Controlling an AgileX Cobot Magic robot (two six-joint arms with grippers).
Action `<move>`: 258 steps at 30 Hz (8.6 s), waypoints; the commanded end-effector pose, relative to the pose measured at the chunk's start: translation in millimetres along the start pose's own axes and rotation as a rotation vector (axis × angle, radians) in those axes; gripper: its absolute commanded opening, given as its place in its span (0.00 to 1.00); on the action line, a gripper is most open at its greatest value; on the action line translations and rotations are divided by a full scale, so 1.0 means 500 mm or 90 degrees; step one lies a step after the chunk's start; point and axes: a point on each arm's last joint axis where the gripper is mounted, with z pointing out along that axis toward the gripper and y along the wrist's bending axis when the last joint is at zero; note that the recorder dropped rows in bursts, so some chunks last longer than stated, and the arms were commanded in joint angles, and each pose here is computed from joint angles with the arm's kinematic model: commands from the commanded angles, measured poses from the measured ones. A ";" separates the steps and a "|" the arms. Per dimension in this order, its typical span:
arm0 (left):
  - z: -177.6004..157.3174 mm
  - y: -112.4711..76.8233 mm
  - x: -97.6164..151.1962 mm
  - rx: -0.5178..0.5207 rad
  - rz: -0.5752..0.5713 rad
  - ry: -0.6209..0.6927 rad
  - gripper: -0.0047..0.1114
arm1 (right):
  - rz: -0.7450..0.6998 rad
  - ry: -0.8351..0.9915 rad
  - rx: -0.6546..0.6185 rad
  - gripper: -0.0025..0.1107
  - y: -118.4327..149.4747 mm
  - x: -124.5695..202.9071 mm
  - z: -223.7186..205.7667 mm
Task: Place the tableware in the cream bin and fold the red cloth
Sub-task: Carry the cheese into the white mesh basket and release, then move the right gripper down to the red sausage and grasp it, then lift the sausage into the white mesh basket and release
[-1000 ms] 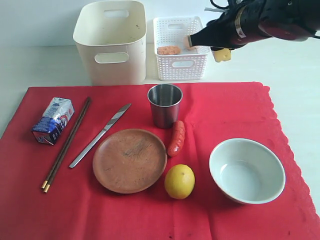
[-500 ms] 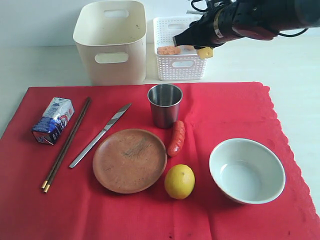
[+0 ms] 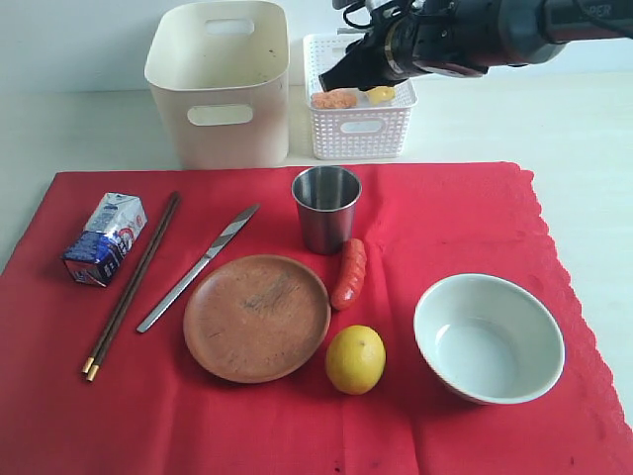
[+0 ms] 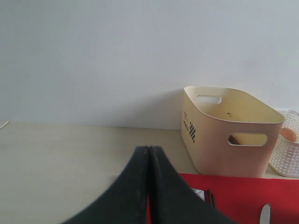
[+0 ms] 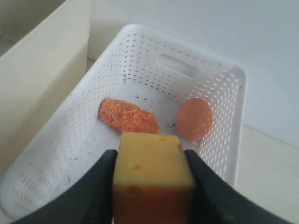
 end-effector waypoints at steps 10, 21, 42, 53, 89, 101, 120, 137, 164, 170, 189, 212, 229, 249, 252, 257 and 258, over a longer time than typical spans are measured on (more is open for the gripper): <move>-0.001 0.000 -0.002 -0.002 -0.001 -0.004 0.05 | 0.050 0.021 0.055 0.39 -0.014 0.008 0.045; -0.001 0.000 -0.002 -0.002 -0.001 -0.004 0.05 | 0.070 0.010 0.035 0.67 -0.006 0.005 0.045; -0.001 0.000 -0.002 -0.002 -0.001 -0.004 0.05 | 0.062 0.057 0.158 0.07 -0.075 -0.091 -0.101; -0.001 0.000 -0.002 -0.002 -0.001 -0.004 0.05 | 0.103 0.066 0.170 0.02 -0.100 -0.109 -0.235; -0.001 0.000 -0.002 -0.002 -0.001 -0.004 0.05 | 0.160 0.159 -0.094 0.09 0.125 0.162 -0.425; -0.001 0.000 -0.002 -0.002 -0.001 -0.004 0.05 | 0.154 0.186 -0.169 0.50 0.184 0.203 -0.358; -0.001 0.000 -0.002 -0.002 -0.001 -0.004 0.05 | 0.121 0.254 -0.162 0.51 0.216 0.256 -0.281; -0.001 0.000 -0.002 -0.002 -0.002 -0.004 0.05 | 0.088 0.299 -0.125 0.23 0.222 0.281 -0.244; -0.001 0.000 -0.002 -0.002 -0.002 -0.004 0.05 | 0.084 0.171 -0.089 0.02 0.156 0.147 -0.368; -0.001 0.000 -0.002 -0.002 -0.002 -0.004 0.05 | 0.035 0.115 -0.073 0.02 0.139 0.123 -0.383; -0.001 0.000 -0.002 -0.002 -0.002 -0.004 0.05 | 0.125 -0.017 0.044 0.02 0.009 0.075 -0.313; -0.001 0.000 -0.002 -0.002 -0.002 -0.003 0.05 | 0.179 -0.022 -0.120 0.02 -0.083 0.026 0.035; -0.001 0.000 -0.002 -0.002 -0.002 -0.003 0.05 | 0.224 -0.016 -0.085 0.25 -0.090 0.039 0.048; -0.001 0.000 -0.002 -0.002 -0.002 -0.003 0.05 | 0.181 -0.015 -0.139 0.73 -0.055 0.034 0.044; -0.001 0.000 -0.002 -0.002 -0.002 -0.003 0.05 | 0.180 -0.016 -0.139 0.73 -0.055 0.033 0.043; -0.001 0.000 -0.002 -0.002 -0.002 -0.003 0.05 | 0.181 -0.037 -0.133 0.72 -0.063 0.007 0.023; -0.001 0.000 -0.002 -0.002 -0.002 -0.003 0.05 | 0.180 -0.044 -0.135 0.72 -0.064 -0.002 0.015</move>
